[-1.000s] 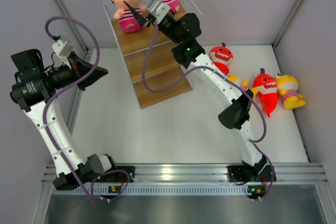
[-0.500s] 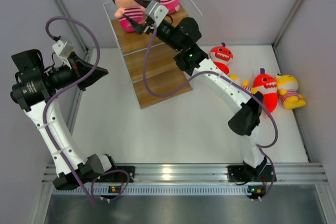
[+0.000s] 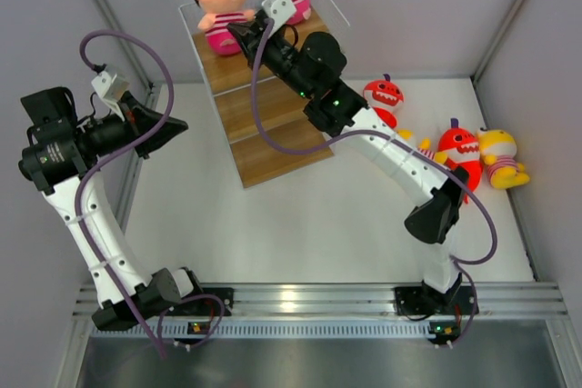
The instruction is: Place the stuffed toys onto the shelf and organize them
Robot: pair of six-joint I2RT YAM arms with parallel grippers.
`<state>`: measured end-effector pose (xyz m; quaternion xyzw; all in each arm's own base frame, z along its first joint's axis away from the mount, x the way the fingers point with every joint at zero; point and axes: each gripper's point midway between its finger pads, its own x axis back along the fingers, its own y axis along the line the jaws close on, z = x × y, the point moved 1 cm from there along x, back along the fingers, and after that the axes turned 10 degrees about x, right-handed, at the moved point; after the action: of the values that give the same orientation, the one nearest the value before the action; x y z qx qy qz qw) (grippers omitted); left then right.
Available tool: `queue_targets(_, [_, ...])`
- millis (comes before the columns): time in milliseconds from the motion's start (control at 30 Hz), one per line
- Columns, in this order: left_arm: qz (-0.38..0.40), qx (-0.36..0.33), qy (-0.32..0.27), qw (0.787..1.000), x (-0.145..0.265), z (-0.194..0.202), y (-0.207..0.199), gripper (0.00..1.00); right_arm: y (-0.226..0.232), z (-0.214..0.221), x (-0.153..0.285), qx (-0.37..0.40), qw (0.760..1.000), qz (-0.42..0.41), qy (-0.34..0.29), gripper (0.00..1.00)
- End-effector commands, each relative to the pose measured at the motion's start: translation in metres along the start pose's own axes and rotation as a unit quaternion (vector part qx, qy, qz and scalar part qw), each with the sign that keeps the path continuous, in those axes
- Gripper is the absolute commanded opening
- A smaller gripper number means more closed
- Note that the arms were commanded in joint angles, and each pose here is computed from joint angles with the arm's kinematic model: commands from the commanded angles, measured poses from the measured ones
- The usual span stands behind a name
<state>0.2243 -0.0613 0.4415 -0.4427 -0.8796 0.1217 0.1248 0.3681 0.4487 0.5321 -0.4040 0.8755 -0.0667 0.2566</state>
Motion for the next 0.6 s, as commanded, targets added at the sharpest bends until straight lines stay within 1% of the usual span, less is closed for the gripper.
queue_targets(0, [0.012,-0.025,-0.009,1.000,0.001,-0.003,-0.006,0.02,-0.012,-0.002,0.004,-0.035,0.998,0.040,0.027,0.00])
queue_targets(300, [0.013,-0.020,-0.009,1.000,0.000,-0.001,-0.003,0.02,-0.005,0.025,-0.006,-0.047,0.997,0.042,0.050,0.00])
queue_targets(567, [0.009,-0.023,-0.007,1.000,0.000,0.000,-0.002,0.02,-0.006,0.036,-0.018,-0.039,0.997,0.053,0.045,0.00])
